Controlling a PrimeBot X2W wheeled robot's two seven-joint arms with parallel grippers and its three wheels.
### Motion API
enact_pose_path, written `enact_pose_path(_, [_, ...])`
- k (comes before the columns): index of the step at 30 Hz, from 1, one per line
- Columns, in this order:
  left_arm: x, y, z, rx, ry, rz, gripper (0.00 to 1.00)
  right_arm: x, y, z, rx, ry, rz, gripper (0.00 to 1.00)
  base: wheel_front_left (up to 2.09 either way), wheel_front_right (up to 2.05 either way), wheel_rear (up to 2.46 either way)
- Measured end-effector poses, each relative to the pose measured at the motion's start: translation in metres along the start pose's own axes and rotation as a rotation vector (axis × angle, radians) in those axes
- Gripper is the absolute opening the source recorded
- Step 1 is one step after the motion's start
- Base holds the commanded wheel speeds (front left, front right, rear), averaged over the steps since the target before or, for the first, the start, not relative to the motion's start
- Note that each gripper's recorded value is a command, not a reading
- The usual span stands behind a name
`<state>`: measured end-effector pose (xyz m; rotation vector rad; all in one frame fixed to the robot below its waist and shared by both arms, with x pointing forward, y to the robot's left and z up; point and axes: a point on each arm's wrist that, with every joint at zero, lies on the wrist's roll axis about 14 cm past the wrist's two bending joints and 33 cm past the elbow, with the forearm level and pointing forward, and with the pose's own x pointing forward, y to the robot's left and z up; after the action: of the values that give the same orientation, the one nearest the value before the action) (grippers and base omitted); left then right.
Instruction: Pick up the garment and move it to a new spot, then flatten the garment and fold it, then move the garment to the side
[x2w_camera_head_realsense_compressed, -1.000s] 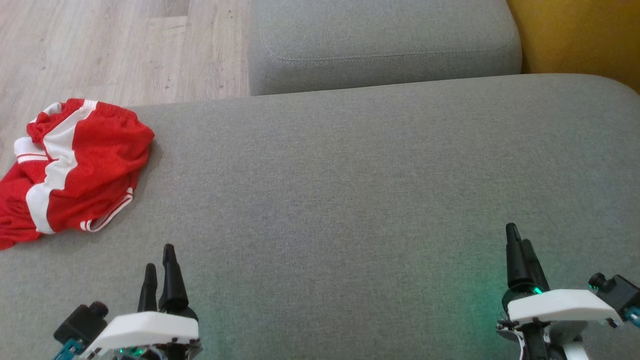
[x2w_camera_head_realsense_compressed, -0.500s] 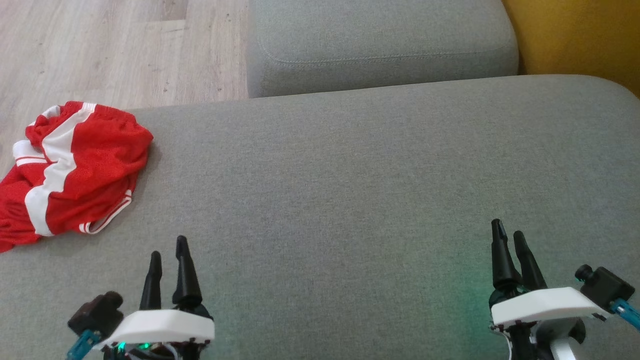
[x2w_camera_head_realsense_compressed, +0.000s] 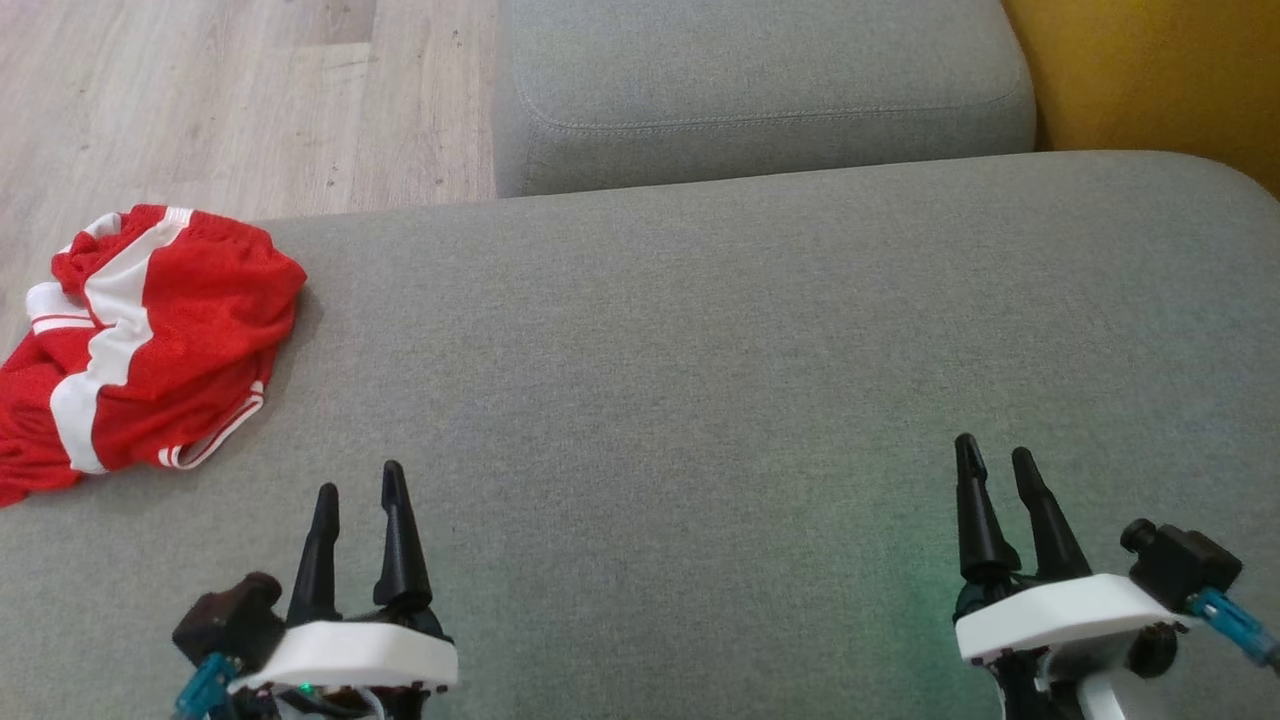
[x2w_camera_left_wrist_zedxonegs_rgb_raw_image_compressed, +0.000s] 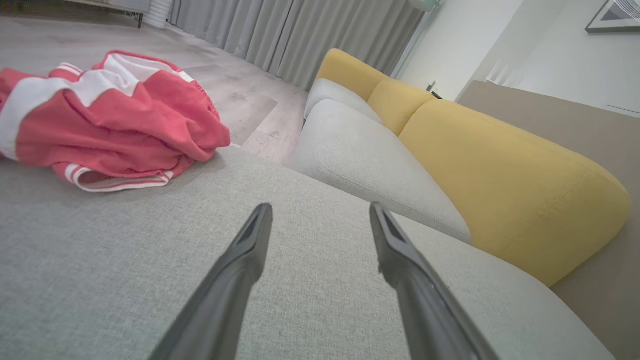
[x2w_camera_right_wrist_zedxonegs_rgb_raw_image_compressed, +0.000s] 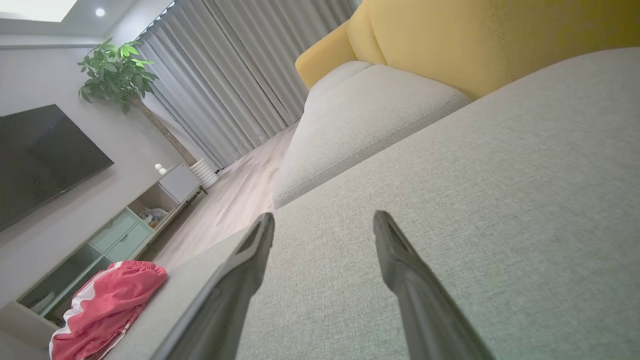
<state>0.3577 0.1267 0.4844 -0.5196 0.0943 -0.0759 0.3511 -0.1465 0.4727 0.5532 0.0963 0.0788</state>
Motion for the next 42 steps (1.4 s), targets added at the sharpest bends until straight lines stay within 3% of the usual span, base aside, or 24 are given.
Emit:
enact_pose_path(14, [0.002, -0.014, 0.002, 0.184, -0.033, -0.049, 1.0, 0.006, 0.013, 0.003, -0.18, -0.018, 0.056, 1.0, 0.0, 0.0, 0.0])
enact_pose_path(42, [0.001, -0.012, 0.0, 0.474, -0.088, -0.027, 1.0, 0.004, 0.02, 0.002, -0.485, -0.045, 0.118, 1.0, 0.0, 0.0, 0.0])
